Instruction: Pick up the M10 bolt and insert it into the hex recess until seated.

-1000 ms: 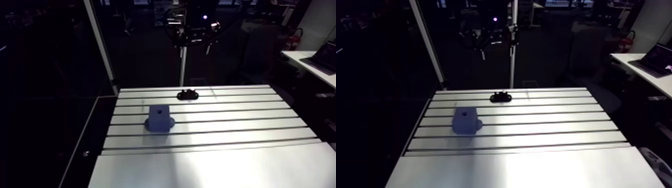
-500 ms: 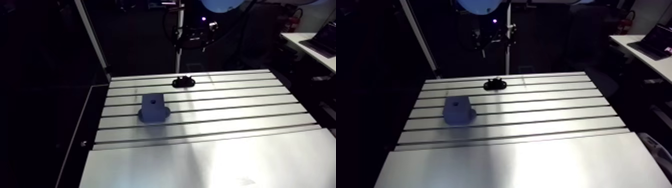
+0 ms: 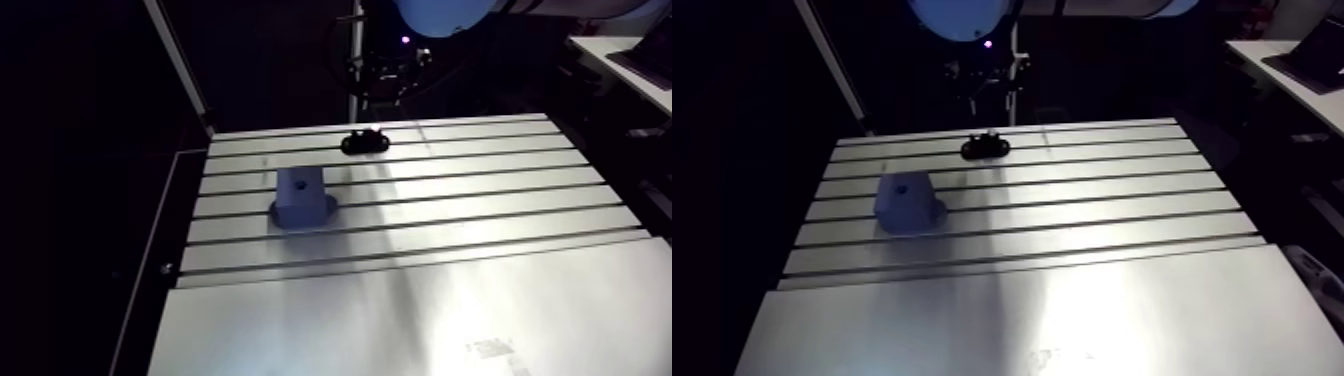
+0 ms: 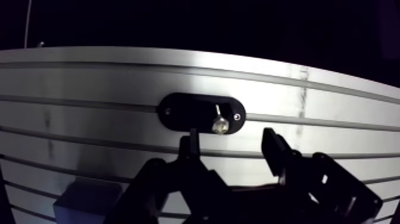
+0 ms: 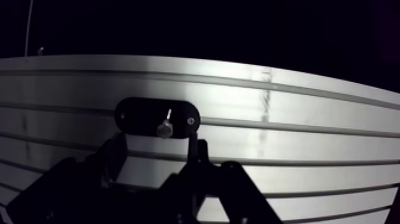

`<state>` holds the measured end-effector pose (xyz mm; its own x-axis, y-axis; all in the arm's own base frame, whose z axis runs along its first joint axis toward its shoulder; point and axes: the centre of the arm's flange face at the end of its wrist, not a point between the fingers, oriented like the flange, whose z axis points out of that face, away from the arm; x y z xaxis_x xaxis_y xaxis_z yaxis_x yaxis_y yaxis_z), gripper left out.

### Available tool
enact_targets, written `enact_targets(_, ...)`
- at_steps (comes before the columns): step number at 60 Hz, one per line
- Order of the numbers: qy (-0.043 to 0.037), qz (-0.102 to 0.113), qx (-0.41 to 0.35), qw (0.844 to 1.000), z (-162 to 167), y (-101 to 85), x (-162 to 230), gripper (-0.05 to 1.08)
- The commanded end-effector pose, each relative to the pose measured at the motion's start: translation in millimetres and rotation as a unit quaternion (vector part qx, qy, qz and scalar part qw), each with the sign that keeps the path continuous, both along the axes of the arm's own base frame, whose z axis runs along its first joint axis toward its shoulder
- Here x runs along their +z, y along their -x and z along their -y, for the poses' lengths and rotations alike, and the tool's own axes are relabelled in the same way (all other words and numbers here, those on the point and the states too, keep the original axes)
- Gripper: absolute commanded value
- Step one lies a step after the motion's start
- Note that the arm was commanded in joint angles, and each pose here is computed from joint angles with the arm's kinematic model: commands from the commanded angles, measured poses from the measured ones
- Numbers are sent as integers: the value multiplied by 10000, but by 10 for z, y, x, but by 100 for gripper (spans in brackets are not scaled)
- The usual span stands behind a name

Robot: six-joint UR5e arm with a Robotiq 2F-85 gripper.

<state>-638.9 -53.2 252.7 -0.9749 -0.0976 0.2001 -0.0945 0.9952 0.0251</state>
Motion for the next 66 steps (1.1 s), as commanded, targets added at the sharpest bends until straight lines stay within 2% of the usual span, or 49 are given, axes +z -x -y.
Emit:
enact_targets(1,8,-24,-25,10000,-17,30,-87,40)
enact_targets(7,14,-39,-22,10000,-15,32,-97,44)
enact_targets(40,50,95,-105,9999,-54,40,-287,50)
enact_targets(66,85,148,-208,9996,-44,47,-357,50)
